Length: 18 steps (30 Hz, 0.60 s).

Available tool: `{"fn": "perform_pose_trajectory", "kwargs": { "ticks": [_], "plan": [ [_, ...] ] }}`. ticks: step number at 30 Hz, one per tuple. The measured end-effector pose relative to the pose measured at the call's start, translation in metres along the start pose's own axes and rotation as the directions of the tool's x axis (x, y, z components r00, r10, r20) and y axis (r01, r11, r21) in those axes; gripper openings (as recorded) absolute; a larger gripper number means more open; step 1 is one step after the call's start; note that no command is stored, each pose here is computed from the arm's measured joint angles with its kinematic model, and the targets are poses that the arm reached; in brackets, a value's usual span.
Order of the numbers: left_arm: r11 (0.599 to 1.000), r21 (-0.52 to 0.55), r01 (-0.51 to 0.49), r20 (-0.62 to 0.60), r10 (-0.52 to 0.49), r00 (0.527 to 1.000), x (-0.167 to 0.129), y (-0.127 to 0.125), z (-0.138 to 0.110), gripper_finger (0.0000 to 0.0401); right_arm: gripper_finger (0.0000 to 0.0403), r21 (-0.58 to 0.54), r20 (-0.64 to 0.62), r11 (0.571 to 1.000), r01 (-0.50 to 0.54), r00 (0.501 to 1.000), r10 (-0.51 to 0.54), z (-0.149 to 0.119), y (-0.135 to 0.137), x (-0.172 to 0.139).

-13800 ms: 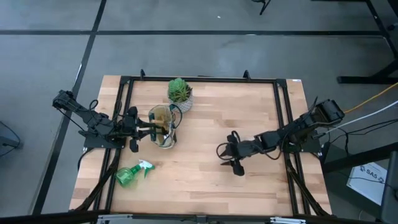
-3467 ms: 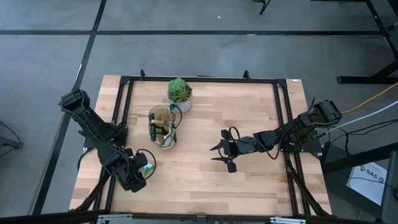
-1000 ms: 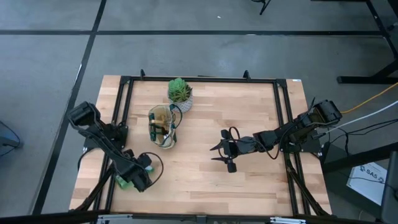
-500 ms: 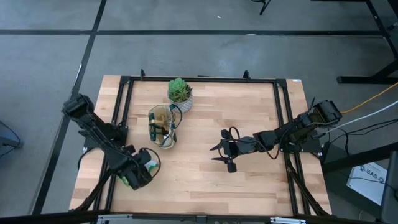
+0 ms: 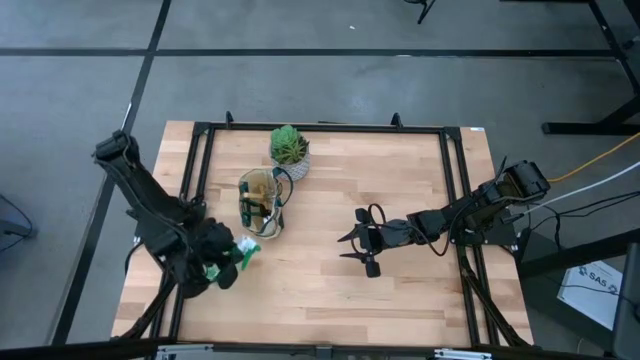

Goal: Pick & Place Garden tools in Gardening bag
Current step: Put the green bottle spray into the gardening bag

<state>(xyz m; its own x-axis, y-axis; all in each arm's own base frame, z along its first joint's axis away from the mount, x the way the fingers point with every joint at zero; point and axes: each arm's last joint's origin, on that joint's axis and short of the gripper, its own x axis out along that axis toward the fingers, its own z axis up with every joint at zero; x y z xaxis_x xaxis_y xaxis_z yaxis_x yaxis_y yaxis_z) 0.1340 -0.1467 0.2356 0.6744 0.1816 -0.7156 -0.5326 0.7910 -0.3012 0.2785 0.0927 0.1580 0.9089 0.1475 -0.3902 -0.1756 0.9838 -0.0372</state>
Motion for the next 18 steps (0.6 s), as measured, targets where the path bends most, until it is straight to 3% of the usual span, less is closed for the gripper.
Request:
{"fn": "perform_pose_trajectory", "kwargs": {
  "ticks": [10,18],
  "plan": [
    [0.989,0.099,0.113,0.288,-0.137,0.948,-0.026,0.002,0.024,0.0143,0.0194,0.0,0.0,1.0,0.0,1.0,0.0,0.0,0.0,0.0],
    [0.975,0.196,0.104,0.468,-0.186,0.864,-0.045,0.001,0.043,0.0143,0.0194,0.0,0.0,1.0,0.0,1.0,0.0,0.0,0.0,0.0]
  ]
}}
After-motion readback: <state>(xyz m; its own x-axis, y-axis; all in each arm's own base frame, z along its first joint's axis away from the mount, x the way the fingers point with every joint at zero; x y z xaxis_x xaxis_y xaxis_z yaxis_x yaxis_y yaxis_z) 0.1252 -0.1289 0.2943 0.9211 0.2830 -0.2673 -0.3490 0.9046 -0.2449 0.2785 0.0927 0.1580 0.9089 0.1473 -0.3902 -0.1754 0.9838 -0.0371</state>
